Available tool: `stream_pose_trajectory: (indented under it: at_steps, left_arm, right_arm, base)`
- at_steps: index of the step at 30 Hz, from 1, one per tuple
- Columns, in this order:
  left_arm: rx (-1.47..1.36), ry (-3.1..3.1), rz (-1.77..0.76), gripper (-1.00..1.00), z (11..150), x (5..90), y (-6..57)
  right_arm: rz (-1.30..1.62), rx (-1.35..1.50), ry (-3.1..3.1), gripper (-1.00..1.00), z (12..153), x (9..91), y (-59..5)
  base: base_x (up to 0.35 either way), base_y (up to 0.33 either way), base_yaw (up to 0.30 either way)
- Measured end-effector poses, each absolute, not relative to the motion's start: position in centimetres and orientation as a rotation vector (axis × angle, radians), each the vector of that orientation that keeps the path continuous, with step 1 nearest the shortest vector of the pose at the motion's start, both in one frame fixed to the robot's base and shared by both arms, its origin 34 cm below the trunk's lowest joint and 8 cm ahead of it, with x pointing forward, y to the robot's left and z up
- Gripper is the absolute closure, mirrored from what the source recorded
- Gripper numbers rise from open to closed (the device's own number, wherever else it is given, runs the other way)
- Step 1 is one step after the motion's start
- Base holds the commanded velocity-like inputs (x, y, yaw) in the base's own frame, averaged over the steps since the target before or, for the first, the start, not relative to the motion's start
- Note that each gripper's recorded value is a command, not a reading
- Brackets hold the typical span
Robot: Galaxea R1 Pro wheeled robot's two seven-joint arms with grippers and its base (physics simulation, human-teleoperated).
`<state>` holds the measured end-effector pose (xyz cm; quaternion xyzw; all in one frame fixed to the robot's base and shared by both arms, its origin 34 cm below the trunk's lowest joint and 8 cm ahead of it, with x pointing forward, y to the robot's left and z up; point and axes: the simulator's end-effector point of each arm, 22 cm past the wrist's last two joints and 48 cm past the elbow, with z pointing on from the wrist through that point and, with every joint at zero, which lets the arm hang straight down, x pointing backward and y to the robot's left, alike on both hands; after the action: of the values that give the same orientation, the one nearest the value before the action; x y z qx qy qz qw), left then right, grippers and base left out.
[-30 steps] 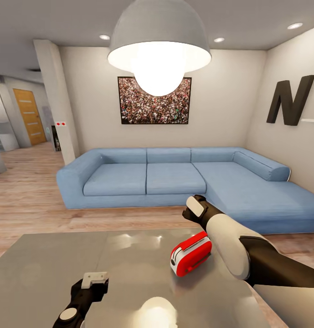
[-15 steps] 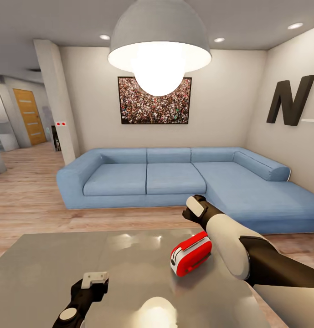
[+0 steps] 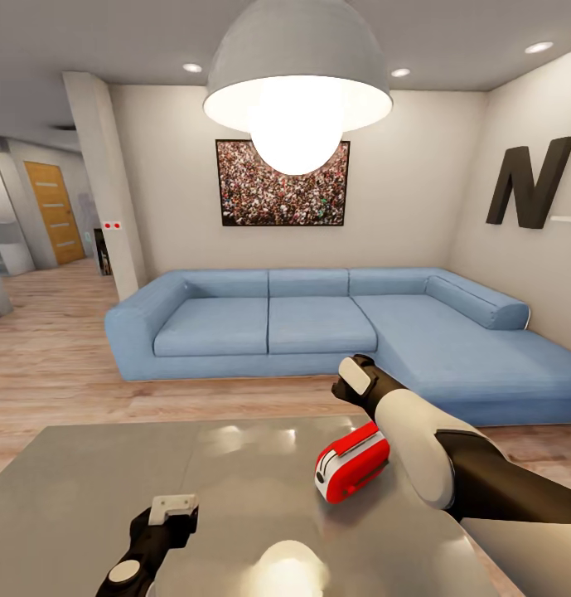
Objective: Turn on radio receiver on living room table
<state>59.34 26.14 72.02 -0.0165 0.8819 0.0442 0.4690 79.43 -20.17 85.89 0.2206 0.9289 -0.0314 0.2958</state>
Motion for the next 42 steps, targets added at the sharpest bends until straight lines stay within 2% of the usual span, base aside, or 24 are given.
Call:
stream_pose_trajectory:
  at_steps: [42]
  left_arm:
    - [-0.043,2.184,0.127,-1.0,71.0,59.2,26.8]
  right_arm:
    - [-0.1,0.588,2.508,-1.0,83.3,79.6,-20.2]
  base:
    - [0.0,0.0,0.0]
